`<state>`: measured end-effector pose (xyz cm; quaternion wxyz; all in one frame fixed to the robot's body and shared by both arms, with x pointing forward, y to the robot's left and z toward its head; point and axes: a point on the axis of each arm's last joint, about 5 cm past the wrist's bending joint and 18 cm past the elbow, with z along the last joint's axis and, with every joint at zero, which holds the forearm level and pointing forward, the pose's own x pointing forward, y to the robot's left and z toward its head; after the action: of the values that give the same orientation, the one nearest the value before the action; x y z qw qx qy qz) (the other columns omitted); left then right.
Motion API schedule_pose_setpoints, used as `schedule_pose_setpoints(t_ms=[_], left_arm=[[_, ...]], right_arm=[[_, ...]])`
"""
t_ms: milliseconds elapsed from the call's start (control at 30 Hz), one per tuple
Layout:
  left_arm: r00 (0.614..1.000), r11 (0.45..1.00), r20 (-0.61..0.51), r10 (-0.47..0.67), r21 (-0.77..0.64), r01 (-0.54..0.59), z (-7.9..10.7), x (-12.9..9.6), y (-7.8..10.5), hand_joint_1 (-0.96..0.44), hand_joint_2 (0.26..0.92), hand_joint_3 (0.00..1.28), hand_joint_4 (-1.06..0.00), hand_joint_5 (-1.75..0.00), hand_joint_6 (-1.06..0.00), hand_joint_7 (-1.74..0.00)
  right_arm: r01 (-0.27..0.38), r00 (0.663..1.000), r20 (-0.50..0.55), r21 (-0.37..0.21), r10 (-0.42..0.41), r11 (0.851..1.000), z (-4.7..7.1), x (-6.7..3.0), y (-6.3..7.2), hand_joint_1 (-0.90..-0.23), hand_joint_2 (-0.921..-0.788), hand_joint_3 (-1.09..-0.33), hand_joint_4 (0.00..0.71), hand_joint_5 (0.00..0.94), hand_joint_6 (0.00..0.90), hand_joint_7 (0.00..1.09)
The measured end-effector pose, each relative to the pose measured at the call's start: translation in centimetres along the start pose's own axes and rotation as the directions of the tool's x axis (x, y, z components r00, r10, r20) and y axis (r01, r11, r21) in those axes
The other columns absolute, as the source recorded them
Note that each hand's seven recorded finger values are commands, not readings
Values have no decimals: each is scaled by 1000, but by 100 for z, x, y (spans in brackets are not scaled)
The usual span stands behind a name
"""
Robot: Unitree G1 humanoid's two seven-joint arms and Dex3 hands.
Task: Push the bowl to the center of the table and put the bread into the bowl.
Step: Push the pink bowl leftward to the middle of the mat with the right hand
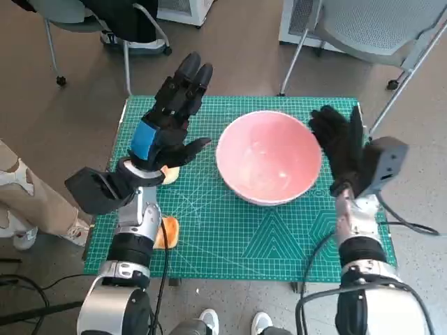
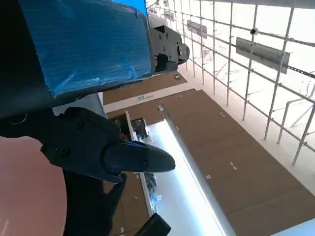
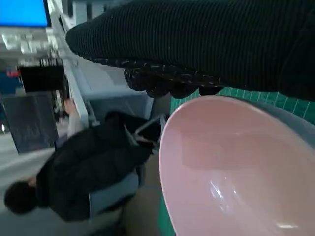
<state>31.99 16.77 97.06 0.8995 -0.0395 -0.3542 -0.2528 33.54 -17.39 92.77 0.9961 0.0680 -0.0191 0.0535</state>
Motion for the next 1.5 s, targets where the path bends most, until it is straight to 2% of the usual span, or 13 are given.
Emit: schedule_pose_setpoints(t_ms=[433,800,967,1167,1300,1500], left_arm=[[1000,1000,-5,1,8,-1,7,-17,23,-601,921,232,-14,-3,-162,-14],[1000,1000,-7,1,7,-1,6,-20,23,-601,921,231,-16,-3,-164,-14],[1000,1000,-7,1,7,-1,6,-21,23,-601,921,230,-18,-3,-165,-15],[1000,1000,-10,3,8,-3,3,-34,25,-601,921,229,-20,-4,-167,-15],[1000,1000,-13,5,11,-5,7,-61,35,-605,921,230,-23,-4,-169,-16],[1000,1000,-2,14,27,-14,52,-113,79,-606,921,233,-27,-6,-167,-15]], right_arm=[[-83,997,5,6,83,997,-46,20,194,-565,-921,-819,209,0,297,47],[-120,993,4,-21,120,993,-28,41,244,-560,-921,-859,161,0,251,21],[-135,991,10,-38,136,990,-10,51,255,-566,-921,-856,161,2,251,21],[-140,989,32,-65,142,988,44,67,219,-587,-921,-823,176,9,269,30],[-121,989,71,-93,127,988,113,73,136,-604,-921,-807,201,18,297,45],[-85,967,226,-147,117,986,293,83,35,-662,-921,-804,216,21,313,54]])
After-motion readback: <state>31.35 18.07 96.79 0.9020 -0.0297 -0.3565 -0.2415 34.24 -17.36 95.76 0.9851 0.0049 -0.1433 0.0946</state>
